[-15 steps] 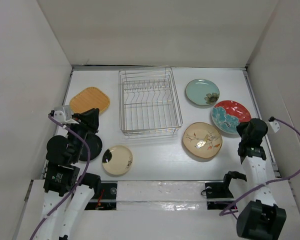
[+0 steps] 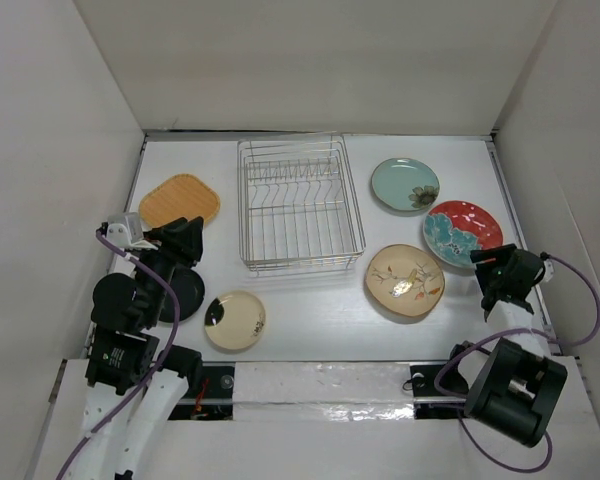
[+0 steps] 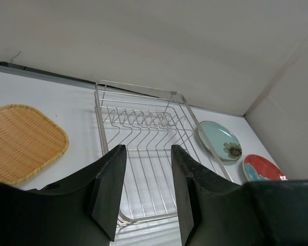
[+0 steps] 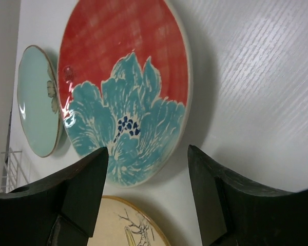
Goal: Load the plates into the dish rack
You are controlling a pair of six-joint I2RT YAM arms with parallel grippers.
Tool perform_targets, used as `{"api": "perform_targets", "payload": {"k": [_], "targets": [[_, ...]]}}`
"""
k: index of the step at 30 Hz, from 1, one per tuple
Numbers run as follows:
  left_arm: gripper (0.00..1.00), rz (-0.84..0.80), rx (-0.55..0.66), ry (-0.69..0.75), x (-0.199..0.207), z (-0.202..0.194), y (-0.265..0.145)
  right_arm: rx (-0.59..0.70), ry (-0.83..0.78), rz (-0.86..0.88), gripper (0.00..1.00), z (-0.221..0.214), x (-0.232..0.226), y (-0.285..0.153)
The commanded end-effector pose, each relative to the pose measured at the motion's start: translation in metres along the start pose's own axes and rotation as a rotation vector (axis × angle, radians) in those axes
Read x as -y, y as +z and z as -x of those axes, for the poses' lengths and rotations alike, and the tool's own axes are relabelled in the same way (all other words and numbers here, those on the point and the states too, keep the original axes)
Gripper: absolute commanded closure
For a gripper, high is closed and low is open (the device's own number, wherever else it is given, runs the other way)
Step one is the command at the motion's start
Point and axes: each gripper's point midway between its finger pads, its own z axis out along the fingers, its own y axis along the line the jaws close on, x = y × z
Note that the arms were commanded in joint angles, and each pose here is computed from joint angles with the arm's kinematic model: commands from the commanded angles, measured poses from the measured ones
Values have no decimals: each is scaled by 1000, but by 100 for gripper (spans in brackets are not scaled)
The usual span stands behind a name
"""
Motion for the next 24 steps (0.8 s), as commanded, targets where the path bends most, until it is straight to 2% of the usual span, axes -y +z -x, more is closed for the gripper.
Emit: {"api": "perform_targets", "payload": {"k": [1, 10, 14, 15, 22, 24], "targets": [[62, -19, 43, 3, 5, 11, -1, -25, 44, 103, 31, 2, -21, 9], [60, 1, 48, 3, 2, 12, -1, -131, 113, 45, 37, -23, 4, 33], [60, 7, 41, 4, 0, 11, 0, -161, 187, 63, 43, -32, 5, 42], [60, 9, 40, 4, 0, 10, 0, -166, 202, 69, 50, -34, 5, 43], [60, 12, 34, 5, 0, 9, 3, -125, 308, 129, 75, -34, 4, 50], [60, 14, 30, 5, -1, 8, 4, -111, 335, 135, 87, -34, 4, 48]]}}
